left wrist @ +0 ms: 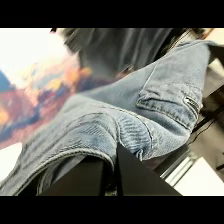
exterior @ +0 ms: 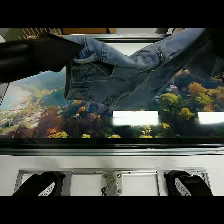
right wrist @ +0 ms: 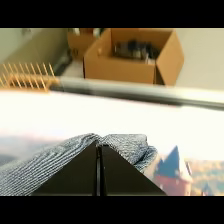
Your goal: Fold the clothes and pants, and hang the long-sleeved shirts on hangers.
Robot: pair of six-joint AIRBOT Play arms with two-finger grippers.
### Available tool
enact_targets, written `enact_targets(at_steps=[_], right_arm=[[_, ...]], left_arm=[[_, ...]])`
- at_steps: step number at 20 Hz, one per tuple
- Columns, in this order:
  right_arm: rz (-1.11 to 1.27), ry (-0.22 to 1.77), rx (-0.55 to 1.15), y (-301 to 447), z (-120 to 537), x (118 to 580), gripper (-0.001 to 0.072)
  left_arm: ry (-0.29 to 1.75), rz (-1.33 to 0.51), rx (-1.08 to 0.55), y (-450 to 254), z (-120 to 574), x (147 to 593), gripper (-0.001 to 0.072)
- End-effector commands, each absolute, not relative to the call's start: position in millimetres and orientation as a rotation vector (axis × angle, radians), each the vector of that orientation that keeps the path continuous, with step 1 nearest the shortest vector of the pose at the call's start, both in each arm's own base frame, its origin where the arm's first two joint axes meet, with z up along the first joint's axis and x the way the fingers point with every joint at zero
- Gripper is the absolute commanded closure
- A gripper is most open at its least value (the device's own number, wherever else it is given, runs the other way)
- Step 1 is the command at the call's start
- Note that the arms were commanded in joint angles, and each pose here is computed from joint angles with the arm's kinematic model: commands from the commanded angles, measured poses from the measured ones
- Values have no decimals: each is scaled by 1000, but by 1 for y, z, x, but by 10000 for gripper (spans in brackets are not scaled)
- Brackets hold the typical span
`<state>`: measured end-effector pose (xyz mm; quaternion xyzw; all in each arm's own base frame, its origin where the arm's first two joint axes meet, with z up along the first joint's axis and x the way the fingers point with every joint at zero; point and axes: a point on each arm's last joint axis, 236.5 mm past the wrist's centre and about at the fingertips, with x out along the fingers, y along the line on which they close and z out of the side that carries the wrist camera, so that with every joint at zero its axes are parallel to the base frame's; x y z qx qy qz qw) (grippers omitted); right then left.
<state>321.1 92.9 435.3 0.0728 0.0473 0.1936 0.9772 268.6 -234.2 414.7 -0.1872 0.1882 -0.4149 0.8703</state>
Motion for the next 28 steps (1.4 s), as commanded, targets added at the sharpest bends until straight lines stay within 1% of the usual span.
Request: enact_targets(at_steps=[1,2,4,5,7,9,12,14,16,18,21,23,24,26,28], right_arm=[[395,-34,177,91,482,266,700],[396,-34,200,91,484,264,700],[397,-12,238,91,480,268,700],[397,14,254,92,474,276,701],[416,122,304,100,448,302,700],[437,281,333,113,404,339,701],[448,561,375,142,310,405,701],[371,697,389,142,238,457,701],[314,768,395,139,174,503,701],[282,802,422,140,129,532,701],[252,794,449,139,97,557,701],[249,801,449,139,91,558,700],[257,807,441,143,92,556,700],[264,842,394,147,87,547,701],[258,926,278,147,67,530,701]], left_arm=[[263,-944,-426,-228,465,209,686],[280,-938,-434,-226,463,205,686],[376,-854,-447,-219,438,213,686],[453,-788,-455,-215,413,223,686],[632,-622,-445,-203,344,250,686],[796,-472,-445,-195,269,275,686],[984,-336,-435,-195,165,319,686],[998,-235,-486,-182,116,370,686],[943,-158,-581,-158,91,431,686],[888,-139,-646,-136,79,485,685],[886,-159,-752,-120,66,537,686],[936,-148,-773,-112,46,549,686],[984,-146,-774,-111,34,547,686],[1108,-154,-763,-115,6,532,686],[1171,-175,-720,-119,-14,513,686]])
